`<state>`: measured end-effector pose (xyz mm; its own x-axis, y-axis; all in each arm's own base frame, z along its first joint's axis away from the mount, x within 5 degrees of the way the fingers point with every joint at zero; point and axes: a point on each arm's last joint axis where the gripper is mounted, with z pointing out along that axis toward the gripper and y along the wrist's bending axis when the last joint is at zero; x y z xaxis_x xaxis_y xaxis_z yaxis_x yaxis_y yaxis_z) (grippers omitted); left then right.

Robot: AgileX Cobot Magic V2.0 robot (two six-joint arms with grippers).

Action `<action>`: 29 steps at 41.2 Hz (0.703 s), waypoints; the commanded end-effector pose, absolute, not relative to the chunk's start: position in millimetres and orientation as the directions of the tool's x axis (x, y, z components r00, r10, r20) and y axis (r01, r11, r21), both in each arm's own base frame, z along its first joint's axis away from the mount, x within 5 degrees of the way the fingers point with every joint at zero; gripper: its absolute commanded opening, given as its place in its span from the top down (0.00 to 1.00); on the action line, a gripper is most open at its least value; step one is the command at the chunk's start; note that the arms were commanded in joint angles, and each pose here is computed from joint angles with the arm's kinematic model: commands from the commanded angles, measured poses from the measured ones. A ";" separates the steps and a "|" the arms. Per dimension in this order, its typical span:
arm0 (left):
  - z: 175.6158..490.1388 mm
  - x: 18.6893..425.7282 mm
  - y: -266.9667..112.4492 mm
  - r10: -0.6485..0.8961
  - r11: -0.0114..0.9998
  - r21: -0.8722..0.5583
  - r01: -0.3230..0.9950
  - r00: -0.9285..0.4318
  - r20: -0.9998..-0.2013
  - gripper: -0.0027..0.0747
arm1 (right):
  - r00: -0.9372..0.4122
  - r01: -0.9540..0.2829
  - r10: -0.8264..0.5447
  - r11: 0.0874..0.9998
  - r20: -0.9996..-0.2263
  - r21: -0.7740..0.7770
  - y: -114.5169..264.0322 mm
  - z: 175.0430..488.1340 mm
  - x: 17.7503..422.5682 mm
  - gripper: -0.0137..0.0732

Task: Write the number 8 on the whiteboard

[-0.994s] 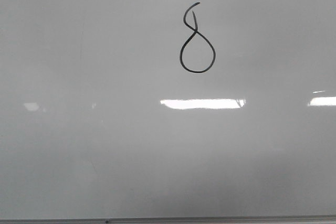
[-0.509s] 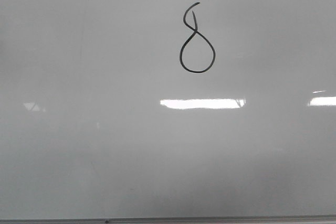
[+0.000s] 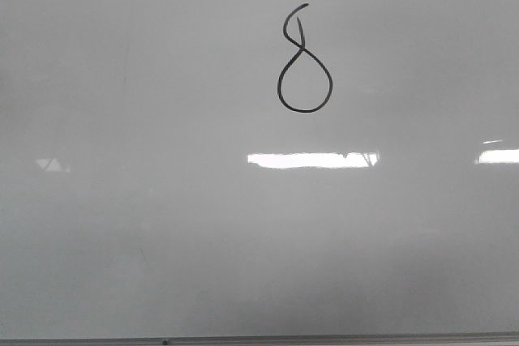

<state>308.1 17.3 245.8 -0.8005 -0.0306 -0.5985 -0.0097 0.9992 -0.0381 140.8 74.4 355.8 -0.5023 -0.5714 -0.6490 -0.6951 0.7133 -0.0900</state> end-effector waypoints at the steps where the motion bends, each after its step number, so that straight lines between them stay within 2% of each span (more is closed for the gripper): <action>1: 282.6 304.0 17.5 -0.023 1.000 -0.026 -0.008 -0.734 -0.679 0.51 | -0.503 -0.625 -0.461 0.778 -0.731 -0.061 71.5 371.7 138.0 0.24; 6: 302.1 290.8 14.7 -0.016 1.000 -0.025 0.003 -0.708 -0.706 0.51 | -0.553 -0.547 -0.364 0.837 -0.749 -0.003 66.3 375.9 131.7 0.24; 12: 329.0 267.7 1.5 0.022 0.998 -0.018 0.054 -0.663 -0.748 0.51 | -0.557 -0.470 -0.309 0.883 -0.770 -0.015 55.5 381.8 122.2 0.24; 22: 365.1 214.1 -38.3 0.158 0.968 0.007 0.252 -0.585 -0.795 0.51 | -0.511 -0.411 -0.227 0.912 -0.829 0.004 41.6 394.1 95.5 0.24; 29: 375.6 161.1 -50.5 0.205 0.932 0.016 0.363 -0.489 -0.848 0.51 | -0.471 -0.401 -0.192 0.916 -0.861 0.015 34.4 393.0 77.4 0.24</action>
